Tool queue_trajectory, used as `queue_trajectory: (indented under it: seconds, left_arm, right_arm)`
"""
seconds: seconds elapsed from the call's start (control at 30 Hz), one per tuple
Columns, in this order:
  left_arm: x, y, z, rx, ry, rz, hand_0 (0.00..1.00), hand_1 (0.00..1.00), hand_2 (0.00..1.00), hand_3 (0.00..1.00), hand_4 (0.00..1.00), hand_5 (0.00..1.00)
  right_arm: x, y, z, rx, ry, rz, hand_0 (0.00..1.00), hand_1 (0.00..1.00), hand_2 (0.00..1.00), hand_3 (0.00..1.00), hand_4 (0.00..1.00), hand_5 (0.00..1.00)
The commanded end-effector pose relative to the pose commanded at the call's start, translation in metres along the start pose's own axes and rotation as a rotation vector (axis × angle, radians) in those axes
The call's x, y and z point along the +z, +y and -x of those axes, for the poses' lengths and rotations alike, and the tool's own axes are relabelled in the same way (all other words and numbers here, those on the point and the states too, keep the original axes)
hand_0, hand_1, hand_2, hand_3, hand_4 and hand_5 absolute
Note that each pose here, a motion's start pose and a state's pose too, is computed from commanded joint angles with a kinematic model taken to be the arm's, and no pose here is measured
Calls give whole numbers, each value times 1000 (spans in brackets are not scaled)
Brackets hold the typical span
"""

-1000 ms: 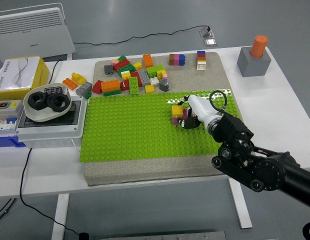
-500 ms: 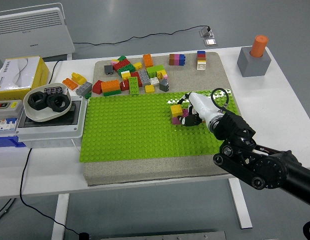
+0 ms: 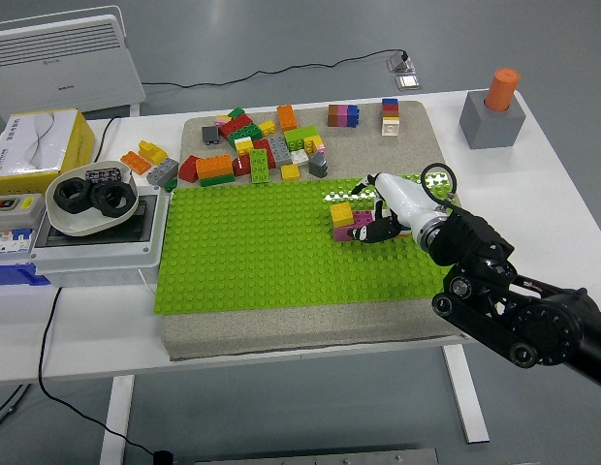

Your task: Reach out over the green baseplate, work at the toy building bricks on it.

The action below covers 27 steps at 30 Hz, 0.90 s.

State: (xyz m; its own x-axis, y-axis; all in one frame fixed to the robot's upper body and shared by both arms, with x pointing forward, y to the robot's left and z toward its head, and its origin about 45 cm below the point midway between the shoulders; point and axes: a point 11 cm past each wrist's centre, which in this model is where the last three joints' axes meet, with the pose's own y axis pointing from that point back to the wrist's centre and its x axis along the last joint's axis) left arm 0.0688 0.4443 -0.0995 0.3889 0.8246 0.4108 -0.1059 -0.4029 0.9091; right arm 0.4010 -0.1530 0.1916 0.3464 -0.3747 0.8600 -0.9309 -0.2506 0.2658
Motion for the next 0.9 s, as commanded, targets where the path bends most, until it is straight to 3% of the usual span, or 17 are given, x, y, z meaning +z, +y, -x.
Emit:
queue_trajectory:
  seconds: [0.17, 0.2, 0.37, 0.4, 0.57, 0.6, 0.9]
  left_arm:
    - [0, 0, 1, 0, 0, 0, 715, 581, 511, 608, 645, 547]
    - [0, 0, 1, 0, -1, 0, 715, 582, 512, 608, 646, 552]
    - [1, 0, 2, 0, -2, 1, 715, 582, 512, 608, 646, 552]
    - [2, 0, 2, 0, -2, 2, 714, 582, 512, 608, 647, 557]
    - [3, 0, 2, 3, -3, 4, 714, 582, 512, 608, 647, 557]
    - [3, 0, 2, 3, -3, 5, 715, 583, 512, 608, 647, 563]
    - [3, 0, -1, 9, 5, 7, 715, 585, 511, 608, 648, 560]
  right_arm:
    - [-26, 14, -14, 74, 120, -110, 59, 48, 187, 737, 943, 271]
    - [-33, 18, -13, 85, 145, -140, 54, 46, 170, 732, 998, 494]
    - [-60, 33, 0, 108, 243, -234, 54, 46, 170, 732, 998, 494]
    - [-62, 34, 2, 112, 259, -240, 53, 44, 170, 722, 945, 524]
    - [-67, 38, 5, 136, 345, -242, 53, 44, 170, 722, 945, 524]
    - [-67, 39, 4, 141, 363, -239, 51, 43, 171, 716, 918, 448]
    - [-64, 40, 11, 116, 401, -207, 50, 41, 172, 707, 893, 418]
